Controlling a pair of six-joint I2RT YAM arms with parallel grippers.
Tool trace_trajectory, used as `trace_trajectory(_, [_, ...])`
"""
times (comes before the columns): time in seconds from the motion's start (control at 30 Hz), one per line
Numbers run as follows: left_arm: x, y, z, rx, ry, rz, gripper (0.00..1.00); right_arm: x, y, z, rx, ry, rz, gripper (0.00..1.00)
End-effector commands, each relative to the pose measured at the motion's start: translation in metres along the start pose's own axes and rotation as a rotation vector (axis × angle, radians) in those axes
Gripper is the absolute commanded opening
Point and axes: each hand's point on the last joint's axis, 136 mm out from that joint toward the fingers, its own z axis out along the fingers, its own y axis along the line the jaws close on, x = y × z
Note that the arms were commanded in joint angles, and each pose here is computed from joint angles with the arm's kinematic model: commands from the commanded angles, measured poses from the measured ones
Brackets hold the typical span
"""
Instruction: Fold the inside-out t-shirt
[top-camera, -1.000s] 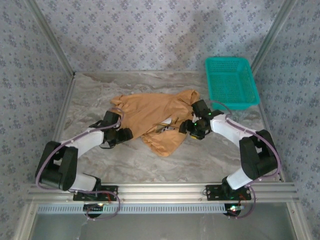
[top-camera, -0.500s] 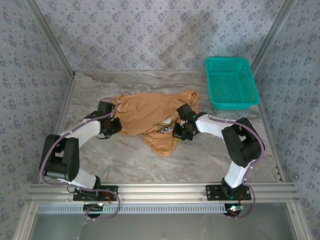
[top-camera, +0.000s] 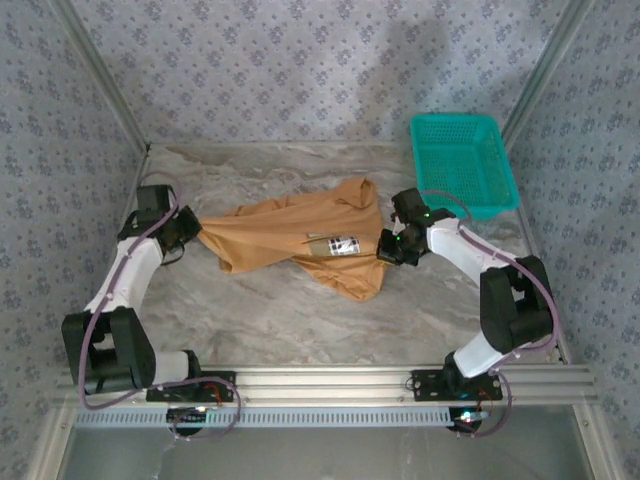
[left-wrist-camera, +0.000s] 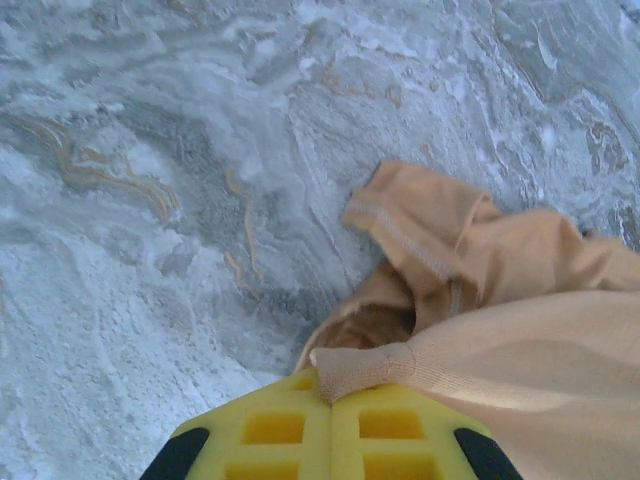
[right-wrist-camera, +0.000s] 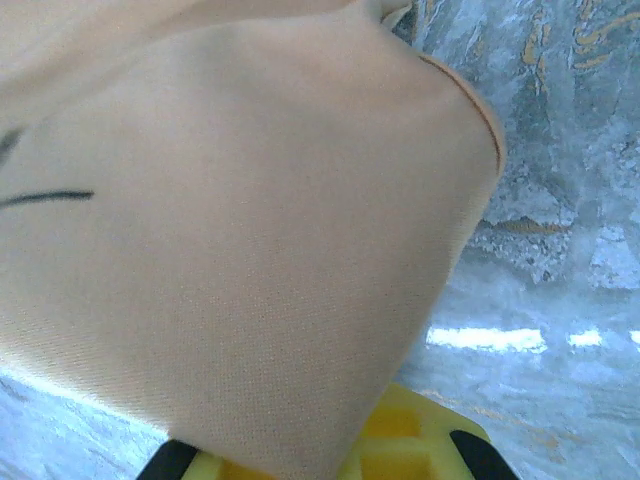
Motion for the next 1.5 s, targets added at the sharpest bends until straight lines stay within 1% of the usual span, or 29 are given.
trace_trajectory(0.0, [-0.024, -0.016, 0.009, 0.023, -0.011, 0.021, 0.0, 0.006, -0.002, -0.009, 0.026, 0.035, -0.054, 0.0])
trace_trajectory(0.1, [-0.042, -0.028, 0.038, 0.022, 0.008, 0.043, 0.0, -0.002, 0.004, -0.003, 0.01, 0.048, -0.052, 0.0])
trace_trajectory(0.2, [-0.059, -0.038, 0.059, -0.055, 0.014, 0.133, 0.0, -0.023, 0.01, 0.01, -0.008, 0.053, -0.036, 0.0])
trace_trajectory(0.23, [-0.062, -0.042, 0.059, -0.081, 0.005, 0.168, 0.11, -0.031, 0.014, 0.013, -0.019, 0.05, -0.032, 0.0])
trace_trajectory(0.27, [-0.065, -0.05, 0.053, -0.101, -0.022, 0.211, 0.31, -0.042, 0.017, 0.016, -0.023, 0.048, -0.024, 0.0])
trace_trajectory(0.33, [-0.058, -0.071, 0.037, -0.096, -0.083, 0.309, 0.52, -0.054, 0.018, 0.021, -0.026, 0.056, -0.01, 0.0])
trace_trajectory(0.37, [-0.048, -0.083, 0.027, -0.08, -0.107, 0.362, 0.64, -0.059, 0.016, 0.022, -0.022, 0.058, 0.003, 0.02])
trace_trajectory(0.4, [-0.034, -0.097, 0.017, -0.043, -0.12, 0.42, 0.68, -0.063, 0.015, 0.021, -0.025, 0.059, 0.009, 0.13])
trace_trajectory(0.43, [-0.015, -0.116, 0.006, 0.015, -0.131, 0.488, 0.69, -0.065, 0.016, 0.018, -0.03, 0.055, 0.009, 0.34])
trace_trajectory(0.47, [0.005, -0.135, -0.003, 0.087, -0.132, 0.555, 0.7, -0.065, 0.016, 0.013, -0.031, 0.05, 0.006, 0.47])
trace_trajectory(0.5, [0.035, -0.155, -0.012, 0.188, -0.116, 0.634, 0.69, -0.064, 0.015, 0.008, -0.021, 0.037, 0.0, 0.56])
trace_trajectory(0.53, [0.067, -0.177, -0.023, 0.317, -0.091, 0.698, 0.68, -0.062, 0.014, 0.002, -0.011, 0.03, -0.009, 0.61])
trace_trajectory(0.6, [0.127, -0.21, -0.038, 0.557, -0.019, 0.776, 0.66, -0.054, 0.009, -0.007, 0.0, 0.029, -0.011, 0.63])
trace_trajectory(0.63, [0.15, -0.222, -0.043, 0.638, 0.0, 0.802, 0.64, -0.051, 0.008, -0.01, 0.001, 0.027, -0.012, 0.63])
trace_trajectory(0.7, [0.196, -0.236, -0.048, 0.751, 0.021, 0.897, 0.63, -0.044, 0.003, -0.016, 0.002, 0.021, -0.006, 0.63])
trace_trajectory(0.77, [0.231, -0.243, -0.047, 0.812, 0.015, 1.02, 0.66, -0.039, 0.001, -0.018, -0.009, 0.01, -0.004, 0.61])
trace_trajectory(0.83, [0.26, -0.243, -0.036, 0.817, 0.031, 1.151, 0.67, -0.037, 0.004, -0.023, -0.027, -0.009, -0.003, 0.59])
trace_trajectory(0.9, [0.277, -0.241, -0.022, 0.79, 0.065, 1.244, 0.67, -0.024, -0.003, -0.018, -0.025, 0.014, 0.007, 0.58])
trace_trajectory(1.0, [0.289, -0.238, 0.001, 0.738, 0.116, 1.317, 0.62, -0.018, -0.003, -0.019, -0.028, 0.018, 0.003, 0.57])
trace_trajectory(1.07, [0.295, -0.236, 0.013, 0.709, 0.144, 1.346, 0.62, -0.015, -0.003, -0.021, -0.035, 0.019, 0.003, 0.57])
trace_trajectory(1.2, [0.297, -0.233, 0.033, 0.646, 0.151, 1.393, 0.59, -0.011, 0.003, -0.026, -0.057, 0.018, -0.009, 0.56])
trace_trajectory(1.23, [0.297, -0.233, 0.036, 0.636, 0.15, 1.401, 0.57, -0.009, 0.005, -0.026, -0.061, 0.019, -0.011, 0.56])
trace_trajectory(1.27, [0.298, -0.234, 0.04, 0.631, 0.155, 1.409, 0.49, -0.007, 0.007, -0.027, -0.066, 0.022, -0.017, 0.56])
trace_trajectory(1.3, [0.299, -0.234, 0.043, 0.622, 0.165, 1.417, 0.37, -0.005, 0.009, -0.027, -0.069, 0.026, -0.022, 0.56])
trace_trajectory(1.37, [0.303, -0.233, 0.049, 0.6, 0.202, 1.43, 0.23, 0.001, 0.012, -0.025, -0.072, 0.042, -0.034, 0.56])
trace_trajectory(1.47, [0.306, -0.23, 0.054, 0.584, 0.236, 1.441, 0.22, 0.012, 0.011, -0.024, -0.069, 0.061, -0.043, 0.56])
